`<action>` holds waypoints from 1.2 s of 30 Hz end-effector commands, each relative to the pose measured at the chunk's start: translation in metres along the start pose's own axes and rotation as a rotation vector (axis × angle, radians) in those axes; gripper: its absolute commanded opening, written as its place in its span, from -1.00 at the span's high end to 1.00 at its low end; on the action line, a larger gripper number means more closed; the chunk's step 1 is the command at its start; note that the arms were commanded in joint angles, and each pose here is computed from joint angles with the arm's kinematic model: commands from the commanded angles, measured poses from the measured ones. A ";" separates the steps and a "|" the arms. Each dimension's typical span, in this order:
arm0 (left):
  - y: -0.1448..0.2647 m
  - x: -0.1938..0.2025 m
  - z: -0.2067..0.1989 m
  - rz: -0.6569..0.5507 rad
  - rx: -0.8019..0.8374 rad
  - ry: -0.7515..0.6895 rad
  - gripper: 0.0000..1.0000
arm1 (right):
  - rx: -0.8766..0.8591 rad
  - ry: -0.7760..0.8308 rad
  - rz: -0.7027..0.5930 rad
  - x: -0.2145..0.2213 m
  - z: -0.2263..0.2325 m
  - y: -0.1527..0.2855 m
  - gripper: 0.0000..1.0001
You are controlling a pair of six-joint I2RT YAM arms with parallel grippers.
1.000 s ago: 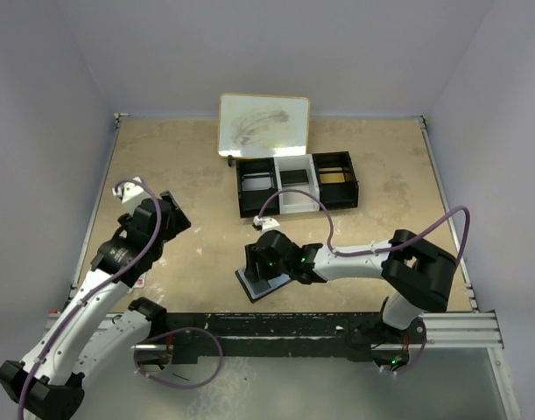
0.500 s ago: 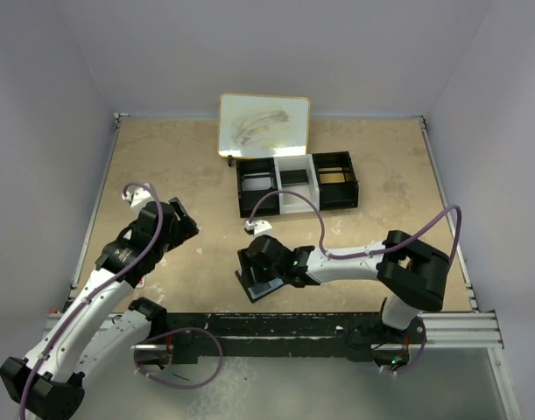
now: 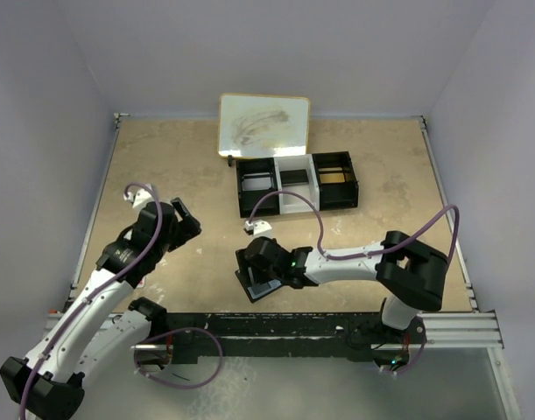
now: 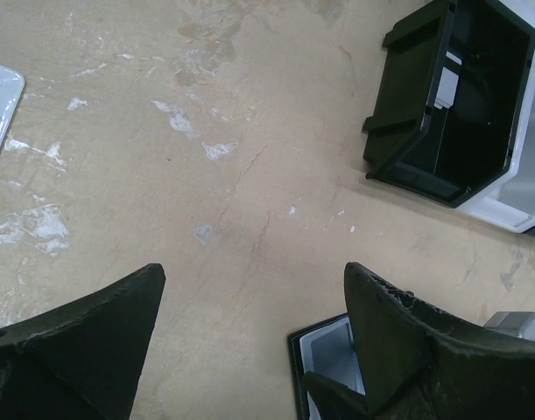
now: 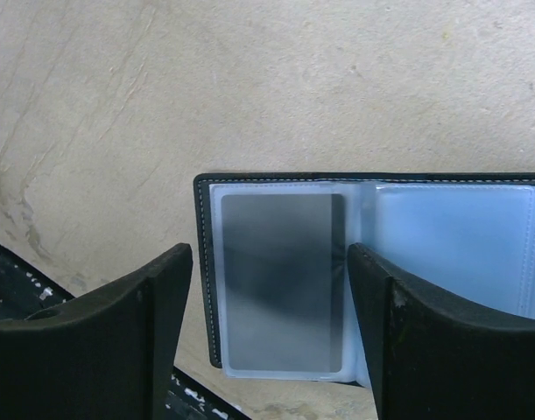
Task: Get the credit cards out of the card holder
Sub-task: Adjust the card holder at the center of the board.
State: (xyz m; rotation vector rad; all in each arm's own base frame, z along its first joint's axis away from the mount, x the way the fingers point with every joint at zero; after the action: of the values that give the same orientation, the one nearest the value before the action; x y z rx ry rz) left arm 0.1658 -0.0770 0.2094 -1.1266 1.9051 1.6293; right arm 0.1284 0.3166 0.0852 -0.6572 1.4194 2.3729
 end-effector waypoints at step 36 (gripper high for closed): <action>0.008 -0.004 0.000 -0.025 0.029 0.027 -0.61 | 0.039 0.006 0.118 0.022 -0.022 -0.003 -0.13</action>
State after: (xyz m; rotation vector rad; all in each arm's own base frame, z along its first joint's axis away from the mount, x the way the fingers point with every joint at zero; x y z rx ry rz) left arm 0.1610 -0.0747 0.2128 -1.1386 1.9042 1.6114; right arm 0.1273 0.3172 0.0836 -0.6604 1.4436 2.3599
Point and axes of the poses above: each gripper's point midway between its finger pads, its own y axis back along the fingers, its own z axis along the line the jaws close on, x = y × z, the point moved 8 cm from there along y, back along the fingers, and after that the axes turned 14 degrees about -y, right-handed, at the moved point
